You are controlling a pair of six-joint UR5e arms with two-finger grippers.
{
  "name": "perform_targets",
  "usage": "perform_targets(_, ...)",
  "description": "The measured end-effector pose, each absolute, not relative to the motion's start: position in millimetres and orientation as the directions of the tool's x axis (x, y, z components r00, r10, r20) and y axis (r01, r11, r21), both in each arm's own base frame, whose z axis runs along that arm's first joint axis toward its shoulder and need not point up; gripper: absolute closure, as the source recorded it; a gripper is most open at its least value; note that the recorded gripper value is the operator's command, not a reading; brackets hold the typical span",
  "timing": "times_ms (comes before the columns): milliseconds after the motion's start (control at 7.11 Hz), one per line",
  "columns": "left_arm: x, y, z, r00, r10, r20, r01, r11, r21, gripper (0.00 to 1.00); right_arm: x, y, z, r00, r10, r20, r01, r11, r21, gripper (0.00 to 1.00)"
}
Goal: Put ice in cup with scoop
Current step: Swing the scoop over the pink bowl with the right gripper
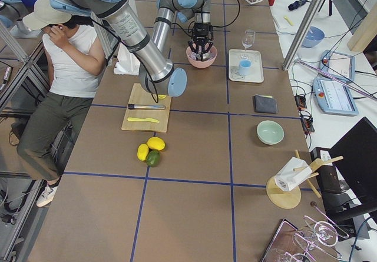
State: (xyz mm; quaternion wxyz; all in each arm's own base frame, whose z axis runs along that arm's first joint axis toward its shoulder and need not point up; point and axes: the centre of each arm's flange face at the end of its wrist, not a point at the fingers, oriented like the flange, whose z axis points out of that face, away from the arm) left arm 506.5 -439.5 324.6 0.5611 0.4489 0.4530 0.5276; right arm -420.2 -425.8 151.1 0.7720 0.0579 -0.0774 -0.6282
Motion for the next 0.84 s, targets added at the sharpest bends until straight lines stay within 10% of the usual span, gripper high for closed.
perform_targets(844, 508.4, -439.6, 319.4, 0.032, 0.999, -0.033, -0.177, 0.038, 0.983, 0.00, -479.0, -434.4, 129.5, 0.142, -0.987, 0.074, 0.988, 0.146, 0.045, 1.00)
